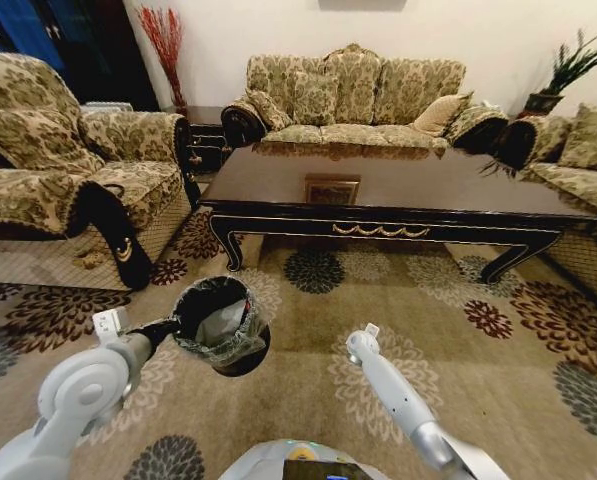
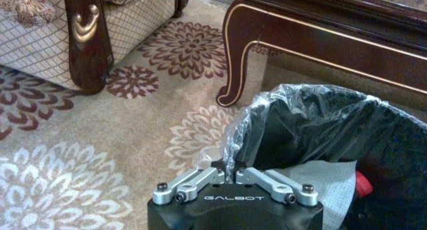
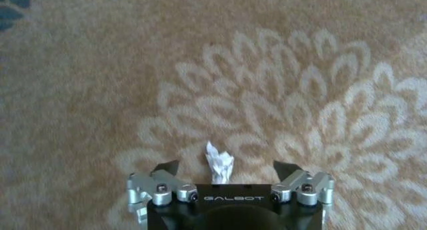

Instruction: Move to the front of the table and pick up the trash from the floor, then place it into the trash bin.

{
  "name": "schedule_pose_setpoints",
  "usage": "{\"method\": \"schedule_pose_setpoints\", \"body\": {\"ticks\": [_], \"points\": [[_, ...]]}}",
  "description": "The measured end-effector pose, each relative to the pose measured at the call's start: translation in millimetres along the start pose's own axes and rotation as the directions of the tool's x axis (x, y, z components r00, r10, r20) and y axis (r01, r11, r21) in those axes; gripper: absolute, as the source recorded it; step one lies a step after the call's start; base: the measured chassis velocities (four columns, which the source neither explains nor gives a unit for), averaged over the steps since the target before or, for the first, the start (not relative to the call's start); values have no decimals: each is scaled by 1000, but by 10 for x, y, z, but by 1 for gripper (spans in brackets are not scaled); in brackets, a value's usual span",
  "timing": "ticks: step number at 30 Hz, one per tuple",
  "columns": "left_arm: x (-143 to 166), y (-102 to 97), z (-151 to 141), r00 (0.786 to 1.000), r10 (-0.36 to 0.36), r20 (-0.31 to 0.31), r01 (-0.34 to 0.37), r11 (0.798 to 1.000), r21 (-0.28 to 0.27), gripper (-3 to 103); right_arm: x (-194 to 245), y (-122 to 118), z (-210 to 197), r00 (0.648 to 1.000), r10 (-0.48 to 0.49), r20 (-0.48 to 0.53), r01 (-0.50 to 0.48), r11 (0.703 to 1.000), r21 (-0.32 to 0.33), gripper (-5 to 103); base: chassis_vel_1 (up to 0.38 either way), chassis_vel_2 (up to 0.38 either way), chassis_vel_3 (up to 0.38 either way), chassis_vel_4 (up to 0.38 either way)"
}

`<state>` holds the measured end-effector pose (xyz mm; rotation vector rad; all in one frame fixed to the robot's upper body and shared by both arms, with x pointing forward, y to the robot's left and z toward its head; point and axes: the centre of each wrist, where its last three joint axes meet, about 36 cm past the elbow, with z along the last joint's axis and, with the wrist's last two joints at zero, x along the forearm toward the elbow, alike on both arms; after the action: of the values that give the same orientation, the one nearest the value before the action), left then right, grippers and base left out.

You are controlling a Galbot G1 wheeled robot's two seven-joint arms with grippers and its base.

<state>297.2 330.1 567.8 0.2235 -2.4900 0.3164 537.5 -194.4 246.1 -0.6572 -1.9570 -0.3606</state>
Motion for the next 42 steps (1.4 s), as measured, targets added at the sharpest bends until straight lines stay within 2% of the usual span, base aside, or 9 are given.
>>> {"method": "schedule_pose_setpoints", "body": {"ticks": [2, 9, 10, 12, 19, 25, 28, 35, 42], "points": [[2, 2, -3, 1000, -1, 1, 1, 1000, -2, 3, -20, 21, -17, 1000, -2, 1, 2, 1000, -1, 85, 0, 0, 0, 0], [-6, 9, -12, 1000, -3, 3, 3, 1000, 0, 3, -148, 5, 40, 1000, 15, 13, -15, 1000, 13, 63, 0, 0, 0, 0], [-16, 11, -12, 1000, -3, 2, 3, 1000, 1, 3, -170, -8, 56, 1000, 17, 13, -18, 1000, 15, 52, 0, 0, 0, 0], [-23, 12, -11, 1000, -3, 2, 3, 1000, 2, 3, -184, -18, 70, 1000, 20, 12, -20, 1000, 17, 52, 0, 0, 0, 0], [-53, 7, -16, 1000, 0, 0, 0, 1000, 3, 3, -259, -62, 123, 999, 28, 17, -28, 999, 23, 25, 0, 0, 0, 0], [-61, 12, -28, 1000, -2, 1, 2, 1000, -3, 3, -271, -64, 156, 999, 26, 20, -26, 999, 28, 18, 0, 0, 0, 0], [-64, 13, -33, 1000, -2, 1, 2, 1000, -3, 3, -259, -59, 222, 1000, 22, 20, -23, 999, 40, 7, 0, 0, 0, 0], [-79, 17, -42, 1000, -2, 2, 2, 1000, -2, 3, -159, -92, 300, 999, -2, 54, -2, 998, 67, 1, 0, 0, 0, 0], [-118, 11, -17, 1000, 3, -9, -3, 1000, 6, 3, 506, -250, 370, 961, -181, 207, 152, 977, 149, 0, 0, 0, 0, 0]]}}
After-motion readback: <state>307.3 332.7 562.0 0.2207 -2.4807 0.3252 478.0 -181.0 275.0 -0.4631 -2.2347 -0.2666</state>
